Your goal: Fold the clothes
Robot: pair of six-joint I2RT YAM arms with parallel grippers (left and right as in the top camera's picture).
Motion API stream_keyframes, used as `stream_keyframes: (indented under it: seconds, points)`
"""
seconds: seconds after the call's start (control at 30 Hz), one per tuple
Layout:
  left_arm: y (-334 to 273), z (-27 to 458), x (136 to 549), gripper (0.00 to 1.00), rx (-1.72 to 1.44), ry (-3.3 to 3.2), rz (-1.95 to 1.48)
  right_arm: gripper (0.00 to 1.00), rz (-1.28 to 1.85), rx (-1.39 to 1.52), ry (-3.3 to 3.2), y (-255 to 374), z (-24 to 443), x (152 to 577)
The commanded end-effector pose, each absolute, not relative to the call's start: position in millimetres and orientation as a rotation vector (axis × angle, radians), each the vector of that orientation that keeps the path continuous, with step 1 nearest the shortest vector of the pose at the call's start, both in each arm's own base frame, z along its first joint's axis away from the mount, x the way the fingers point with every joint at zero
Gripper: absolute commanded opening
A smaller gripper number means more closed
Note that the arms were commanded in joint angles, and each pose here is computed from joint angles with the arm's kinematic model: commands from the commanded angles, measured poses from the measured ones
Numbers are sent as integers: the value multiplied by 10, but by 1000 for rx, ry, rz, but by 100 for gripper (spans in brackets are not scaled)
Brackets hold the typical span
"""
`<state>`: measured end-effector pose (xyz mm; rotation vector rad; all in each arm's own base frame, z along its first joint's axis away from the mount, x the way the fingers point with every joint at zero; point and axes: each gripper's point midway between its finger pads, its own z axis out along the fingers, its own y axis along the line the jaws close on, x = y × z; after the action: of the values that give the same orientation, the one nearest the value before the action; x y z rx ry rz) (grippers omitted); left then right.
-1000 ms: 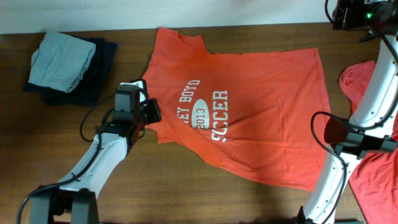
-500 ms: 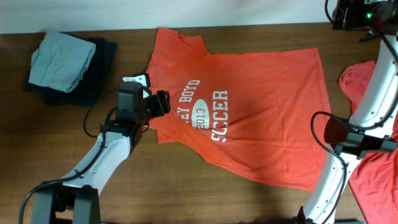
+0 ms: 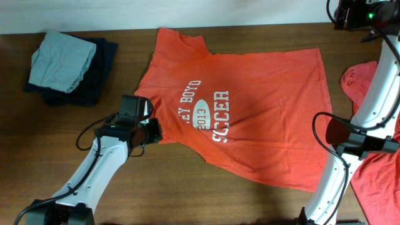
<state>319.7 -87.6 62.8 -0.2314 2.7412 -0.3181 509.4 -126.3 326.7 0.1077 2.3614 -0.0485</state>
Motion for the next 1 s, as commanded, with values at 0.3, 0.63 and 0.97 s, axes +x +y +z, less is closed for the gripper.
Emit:
stream_keyframes:
  seconds: [0.3,0.63,0.97]
  points:
    - [-928,572,3185,0,-123,2730,-133,99,-30,96,2363,-1220,3252,5111]
    - [-932,304,3163,0,-119,2800,-101,99,-30,96,2363,-1220,3252,5111]
    - [-932,250,3164,0,-119,2811,-95,99,-30,96,2363,-1220,3252,5111]
